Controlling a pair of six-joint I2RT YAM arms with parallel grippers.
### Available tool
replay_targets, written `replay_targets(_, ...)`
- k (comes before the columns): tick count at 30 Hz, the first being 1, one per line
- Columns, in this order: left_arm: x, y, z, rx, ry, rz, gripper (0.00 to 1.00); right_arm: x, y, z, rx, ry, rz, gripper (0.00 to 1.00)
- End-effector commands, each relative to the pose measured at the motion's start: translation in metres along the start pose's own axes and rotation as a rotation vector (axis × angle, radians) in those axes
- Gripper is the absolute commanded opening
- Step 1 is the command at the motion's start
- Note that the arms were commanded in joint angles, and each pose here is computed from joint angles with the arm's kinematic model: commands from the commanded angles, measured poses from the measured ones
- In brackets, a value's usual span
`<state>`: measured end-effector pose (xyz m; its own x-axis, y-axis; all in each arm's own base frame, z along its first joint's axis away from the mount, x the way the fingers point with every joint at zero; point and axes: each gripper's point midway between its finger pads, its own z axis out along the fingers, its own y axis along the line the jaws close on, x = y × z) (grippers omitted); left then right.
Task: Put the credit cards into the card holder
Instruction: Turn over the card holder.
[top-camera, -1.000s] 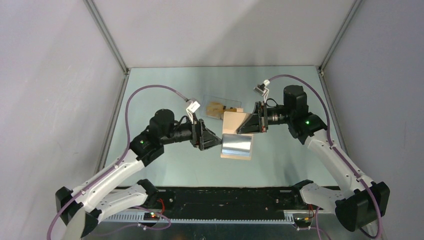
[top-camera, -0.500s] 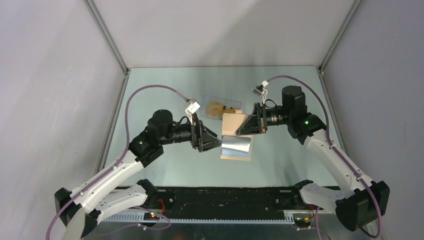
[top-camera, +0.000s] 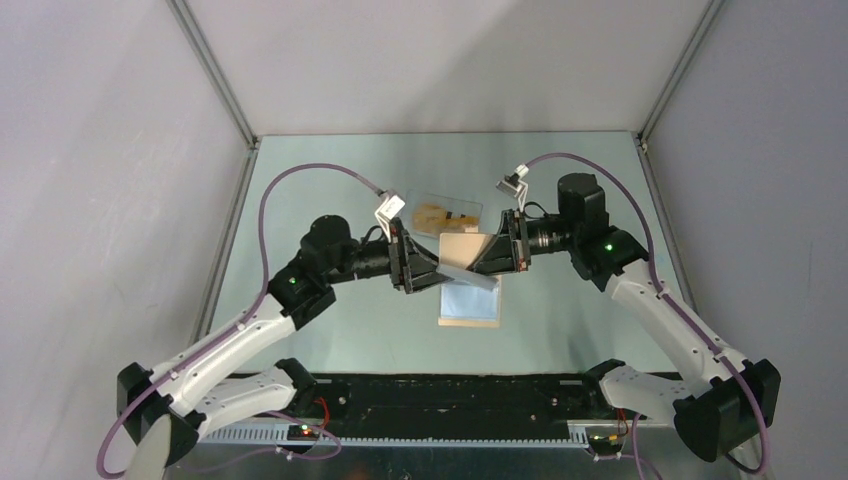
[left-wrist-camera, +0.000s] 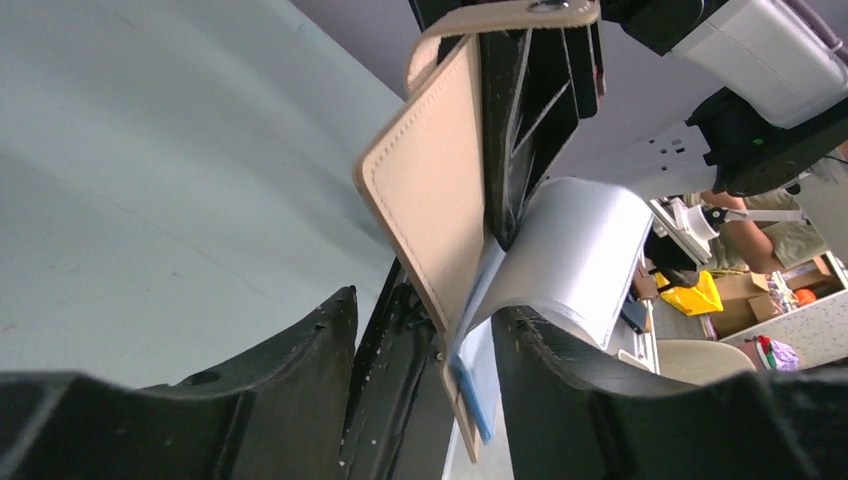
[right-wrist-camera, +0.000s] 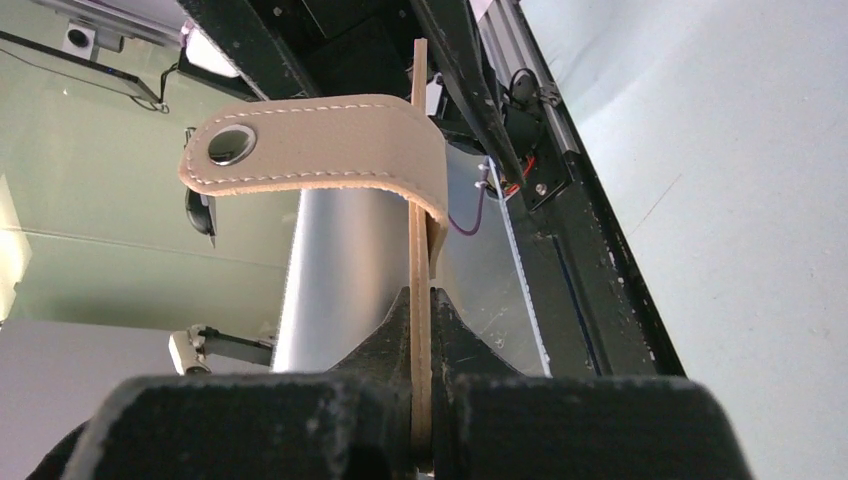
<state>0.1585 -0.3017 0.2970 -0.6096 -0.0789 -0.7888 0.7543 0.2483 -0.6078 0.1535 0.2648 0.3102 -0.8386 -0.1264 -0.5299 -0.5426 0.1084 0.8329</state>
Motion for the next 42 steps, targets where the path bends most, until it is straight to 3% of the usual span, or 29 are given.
replay_targets(1, -0.015, -0.019, 0.01, 0.088, -0.026, 0.011, 0.54, -0.005, 0.017, 0.0, -0.057, -0.005, -0.057, 0.0)
replay_targets(7, -0.013, -0.028, 0.014, 0.134, -0.012, 0.0, 0.42, -0.012, 0.019, 0.0, -0.056, -0.028, -0.048, 0.04)
replay_targets(9, -0.014, -0.029, 0.014, 0.138, -0.021, -0.007, 0.29, -0.014, 0.019, 0.001, -0.054, -0.038, -0.047, 0.06)
replay_targets(10, -0.015, -0.03, 0.015, 0.142, -0.029, -0.005, 0.16, -0.015, 0.02, 0.002, -0.052, -0.043, -0.047, 0.07)
replay_targets(11, -0.018, -0.03, 0.014, 0.141, -0.043, -0.011, 0.09, -0.016, 0.02, 0.002, -0.05, -0.048, -0.048, 0.1)
replay_targets(13, -0.02, -0.029, 0.015, 0.137, -0.065, -0.028, 0.01, -0.019, 0.018, 0.001, -0.033, -0.069, -0.051, 0.22)
replay_targets(14, -0.021, -0.029, 0.015, 0.137, -0.075, -0.035, 0.0, -0.02, 0.018, -0.001, -0.024, -0.079, -0.058, 0.37)
replay_targets(15, -0.024, -0.029, 0.014, 0.133, -0.09, -0.048, 0.0, -0.025, 0.015, -0.004, -0.002, -0.105, -0.061, 0.45)
replay_targets(16, -0.025, -0.03, 0.014, 0.13, -0.099, -0.055, 0.0, -0.025, 0.015, -0.009, 0.016, -0.122, -0.071, 0.62)
replay_targets(18, -0.028, -0.029, 0.011, 0.114, -0.122, -0.079, 0.0, -0.031, 0.009, -0.025, 0.078, -0.184, -0.081, 0.82)
replay_targets(20, -0.032, -0.025, 0.008, 0.086, -0.155, -0.115, 0.0, -0.034, 0.002, -0.044, 0.144, -0.241, -0.101, 0.96)
replay_targets(24, -0.042, -0.017, 0.001, 0.027, -0.239, -0.208, 0.0, -0.027, -0.008, -0.074, 0.209, -0.288, -0.113, 0.99)
replay_targets(29, -0.05, -0.026, -0.006, 0.051, -0.27, -0.247, 0.0, -0.003, -0.003, -0.071, 0.122, -0.231, -0.117, 0.99)
replay_targets(38, -0.052, -0.053, -0.003, 0.158, -0.184, -0.222, 0.0, -0.026, 0.021, -0.032, -0.013, -0.208, -0.197, 0.99)
replay_targets(42, -0.041, -0.052, 0.001, 0.173, -0.137, -0.212, 0.0, -0.04, 0.032, -0.014, -0.089, -0.192, -0.164, 0.91)
